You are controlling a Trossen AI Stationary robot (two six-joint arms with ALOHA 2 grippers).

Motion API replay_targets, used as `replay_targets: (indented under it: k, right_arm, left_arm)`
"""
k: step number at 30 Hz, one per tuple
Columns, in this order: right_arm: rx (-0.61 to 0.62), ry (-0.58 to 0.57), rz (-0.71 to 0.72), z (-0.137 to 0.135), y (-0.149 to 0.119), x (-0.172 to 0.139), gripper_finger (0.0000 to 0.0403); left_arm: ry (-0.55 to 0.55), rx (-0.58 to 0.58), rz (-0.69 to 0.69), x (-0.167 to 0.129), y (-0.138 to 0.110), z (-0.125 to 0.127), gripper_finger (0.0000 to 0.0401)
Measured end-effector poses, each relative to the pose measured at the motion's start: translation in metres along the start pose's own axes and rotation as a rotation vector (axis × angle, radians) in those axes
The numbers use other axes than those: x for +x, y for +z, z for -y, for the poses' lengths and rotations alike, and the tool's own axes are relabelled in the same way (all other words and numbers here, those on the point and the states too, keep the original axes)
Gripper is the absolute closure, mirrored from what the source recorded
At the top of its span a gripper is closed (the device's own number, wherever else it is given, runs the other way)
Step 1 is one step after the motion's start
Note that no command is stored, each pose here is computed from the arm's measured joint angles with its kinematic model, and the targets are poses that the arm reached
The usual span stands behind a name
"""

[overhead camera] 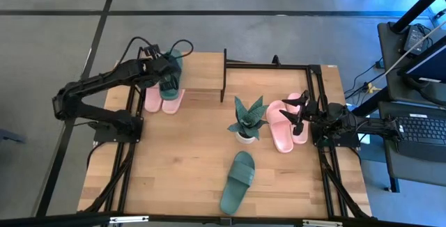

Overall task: Pick and place slides into the shelf
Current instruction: Put the green slipper on the shelf

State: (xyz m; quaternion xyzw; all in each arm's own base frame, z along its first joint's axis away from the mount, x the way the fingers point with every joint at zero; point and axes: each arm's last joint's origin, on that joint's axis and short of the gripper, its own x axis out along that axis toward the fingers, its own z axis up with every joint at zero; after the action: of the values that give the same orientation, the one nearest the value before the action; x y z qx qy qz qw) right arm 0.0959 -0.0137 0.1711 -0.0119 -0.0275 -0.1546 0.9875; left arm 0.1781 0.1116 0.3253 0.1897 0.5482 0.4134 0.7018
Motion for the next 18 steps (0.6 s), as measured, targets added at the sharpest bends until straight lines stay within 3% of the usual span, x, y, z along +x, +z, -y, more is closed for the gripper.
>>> replay_targets:
  k: [18]
  right_arm:
    - [0.002,0.000,0.000,0.000,0.000,0.000,0.0182]
  left_arm:
    - [0.055,-0.020,-0.045,0.051,-0.020,0.009,0.0399]
